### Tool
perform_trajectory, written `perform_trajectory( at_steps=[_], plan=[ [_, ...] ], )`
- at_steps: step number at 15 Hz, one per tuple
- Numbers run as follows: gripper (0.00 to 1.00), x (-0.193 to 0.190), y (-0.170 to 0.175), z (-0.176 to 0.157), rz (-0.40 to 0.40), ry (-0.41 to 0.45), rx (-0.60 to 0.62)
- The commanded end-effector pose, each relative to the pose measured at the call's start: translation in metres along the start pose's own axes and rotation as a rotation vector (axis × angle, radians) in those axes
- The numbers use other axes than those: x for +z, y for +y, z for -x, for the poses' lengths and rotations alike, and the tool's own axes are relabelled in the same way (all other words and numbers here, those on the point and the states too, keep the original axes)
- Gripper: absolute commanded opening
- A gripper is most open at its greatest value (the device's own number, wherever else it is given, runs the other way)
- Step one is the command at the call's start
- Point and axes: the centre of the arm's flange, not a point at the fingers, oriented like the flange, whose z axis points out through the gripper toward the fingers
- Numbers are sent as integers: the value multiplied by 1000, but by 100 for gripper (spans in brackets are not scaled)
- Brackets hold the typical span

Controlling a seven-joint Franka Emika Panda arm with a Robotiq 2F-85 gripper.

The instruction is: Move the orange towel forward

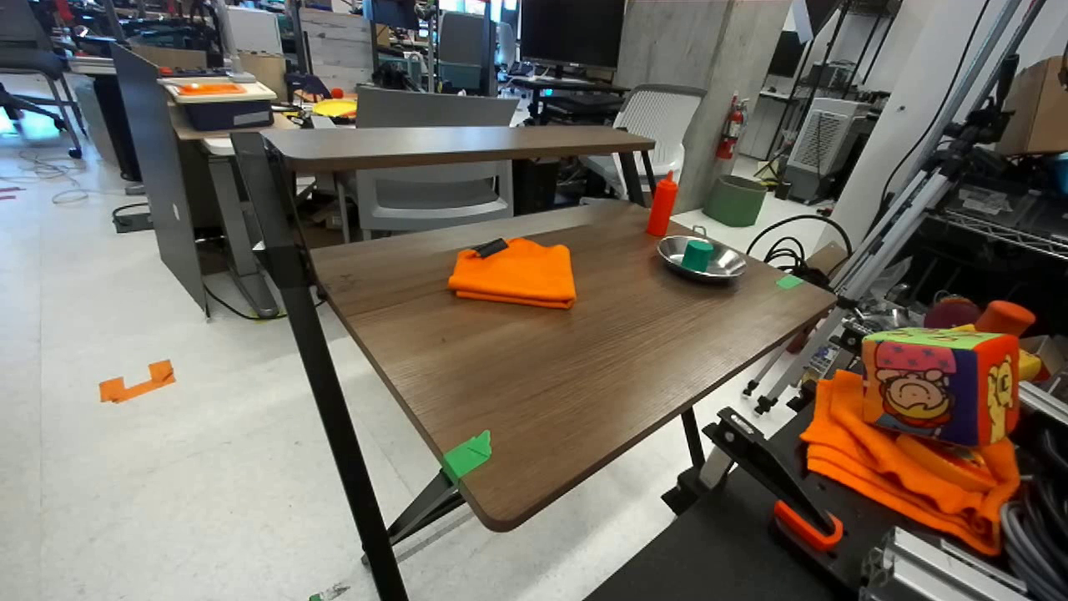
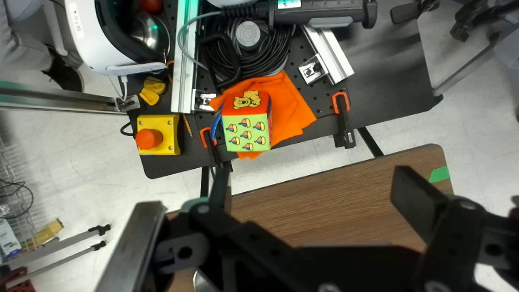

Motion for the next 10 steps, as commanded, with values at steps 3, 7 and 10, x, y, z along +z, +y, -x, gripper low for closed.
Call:
perform_trajectory(
  at_steps=[3,7,10],
  plan=[
    [100,11,-20,-111,-3,-63,64],
    [100,35,-45,-192,-25,-58,121],
    [100,62,-69,-245,-72,-5,179]
  ],
)
